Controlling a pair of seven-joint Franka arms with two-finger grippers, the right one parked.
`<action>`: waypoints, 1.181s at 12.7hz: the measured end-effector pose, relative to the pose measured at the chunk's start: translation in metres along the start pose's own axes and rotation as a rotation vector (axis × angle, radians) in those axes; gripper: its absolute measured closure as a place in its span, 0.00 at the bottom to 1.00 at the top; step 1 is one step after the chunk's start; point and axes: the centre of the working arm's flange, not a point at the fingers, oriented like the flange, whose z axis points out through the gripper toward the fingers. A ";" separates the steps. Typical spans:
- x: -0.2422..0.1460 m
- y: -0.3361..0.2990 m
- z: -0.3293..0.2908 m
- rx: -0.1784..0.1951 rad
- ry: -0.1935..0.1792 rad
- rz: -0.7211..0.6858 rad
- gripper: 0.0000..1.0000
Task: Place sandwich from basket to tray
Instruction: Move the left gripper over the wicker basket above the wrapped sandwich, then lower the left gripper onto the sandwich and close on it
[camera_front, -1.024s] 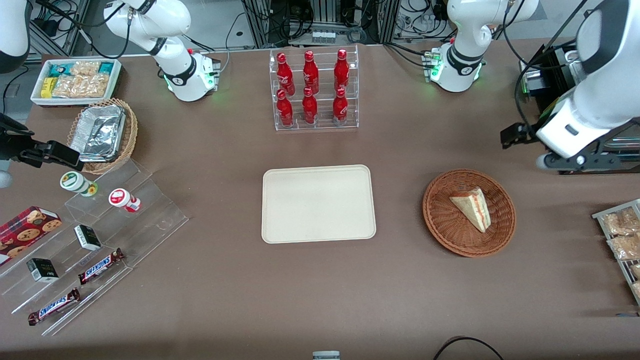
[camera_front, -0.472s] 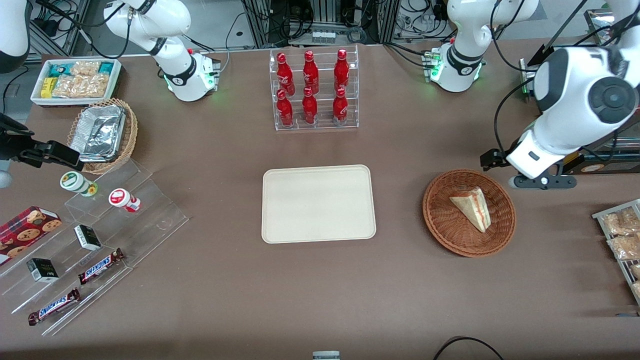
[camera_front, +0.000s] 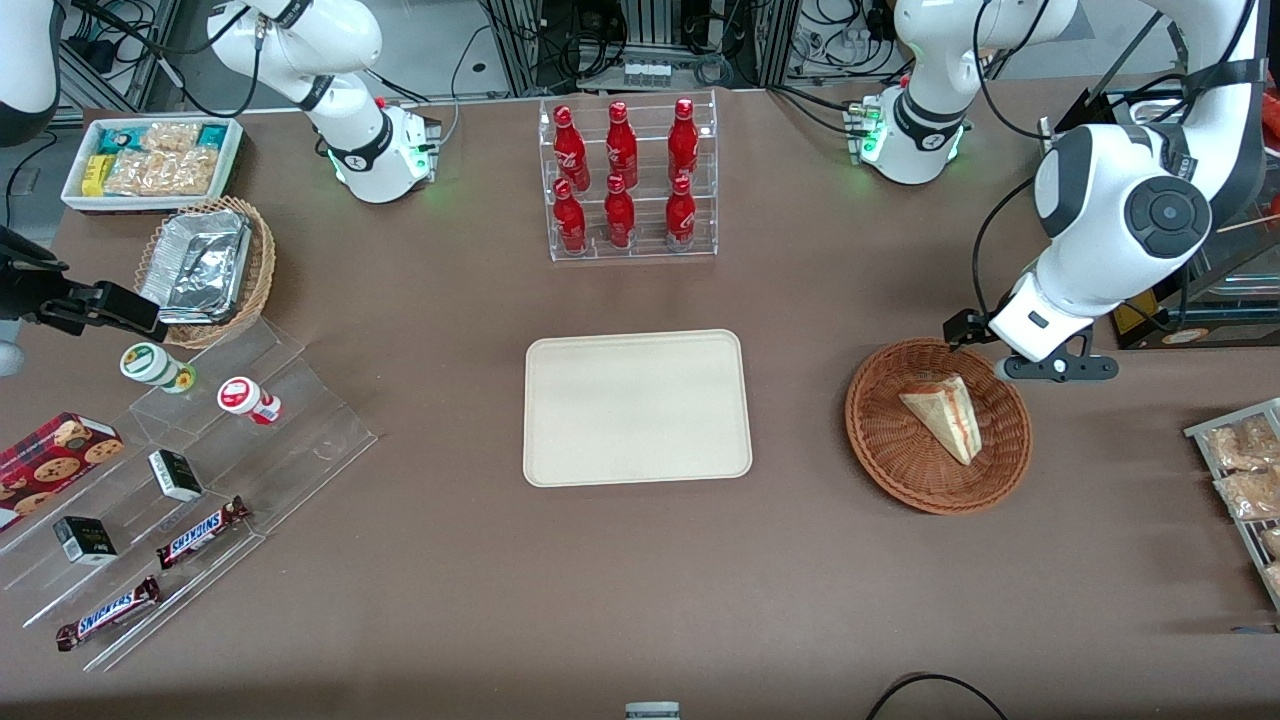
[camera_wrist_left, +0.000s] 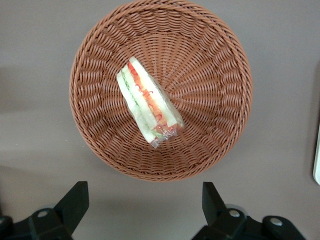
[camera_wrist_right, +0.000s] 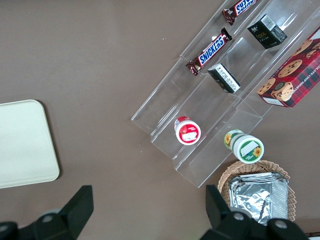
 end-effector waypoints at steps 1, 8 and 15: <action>0.000 -0.001 0.001 0.000 0.000 -0.058 0.00; 0.011 0.004 0.031 -0.015 0.018 -0.549 0.00; 0.021 0.006 0.053 -0.029 0.032 -0.646 0.00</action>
